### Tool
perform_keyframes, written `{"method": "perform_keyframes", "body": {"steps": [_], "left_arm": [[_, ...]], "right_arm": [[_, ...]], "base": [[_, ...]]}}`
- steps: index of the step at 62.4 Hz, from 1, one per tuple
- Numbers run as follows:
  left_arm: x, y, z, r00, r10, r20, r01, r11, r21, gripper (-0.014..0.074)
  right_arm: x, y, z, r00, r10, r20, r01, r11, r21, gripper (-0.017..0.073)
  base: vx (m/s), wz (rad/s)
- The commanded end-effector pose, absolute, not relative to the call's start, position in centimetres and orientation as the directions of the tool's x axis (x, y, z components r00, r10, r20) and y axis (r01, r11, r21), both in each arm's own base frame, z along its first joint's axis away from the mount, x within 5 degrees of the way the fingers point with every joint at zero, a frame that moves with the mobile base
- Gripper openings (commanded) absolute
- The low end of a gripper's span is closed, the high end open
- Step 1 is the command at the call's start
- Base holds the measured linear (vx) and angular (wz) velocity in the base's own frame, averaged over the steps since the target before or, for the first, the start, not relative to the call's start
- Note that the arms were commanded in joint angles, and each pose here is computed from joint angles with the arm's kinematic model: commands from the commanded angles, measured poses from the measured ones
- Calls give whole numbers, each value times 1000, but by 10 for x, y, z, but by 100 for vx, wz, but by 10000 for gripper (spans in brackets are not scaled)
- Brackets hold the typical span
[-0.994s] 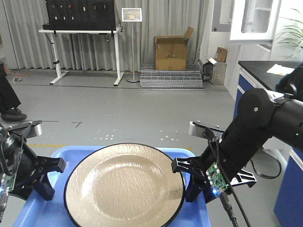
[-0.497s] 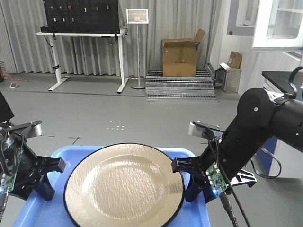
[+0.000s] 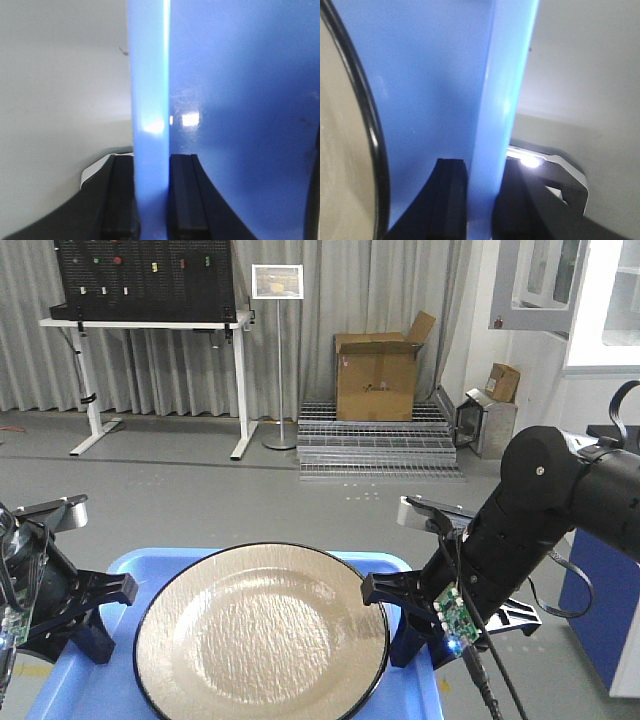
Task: Place disk in tray to left cabinet
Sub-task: 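Hold the tray with both grippers while driving to the open cabinet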
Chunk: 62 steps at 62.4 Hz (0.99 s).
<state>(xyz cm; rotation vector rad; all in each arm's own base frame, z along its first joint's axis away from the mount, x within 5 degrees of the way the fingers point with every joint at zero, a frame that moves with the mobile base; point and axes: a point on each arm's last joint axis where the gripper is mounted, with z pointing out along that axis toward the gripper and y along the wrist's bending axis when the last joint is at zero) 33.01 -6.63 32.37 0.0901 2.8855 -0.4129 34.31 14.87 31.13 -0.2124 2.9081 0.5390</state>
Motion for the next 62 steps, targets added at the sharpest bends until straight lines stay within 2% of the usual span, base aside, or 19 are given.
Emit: {"method": "perform_keyframes", "body": {"steps": [1,62], "left_arm": [[322,-71,352,-948,10,-319,118,939,-322,0],[323,-71,352,-948,9,-317,118,938,-326,0]], "right_arm": [[334,151,345,-949,-103,-299,-222,891,397,-1],[333,151,345,-950,-106,-293,-222,890,397,-1]], "base": [[69,-9],[67,0]]}}
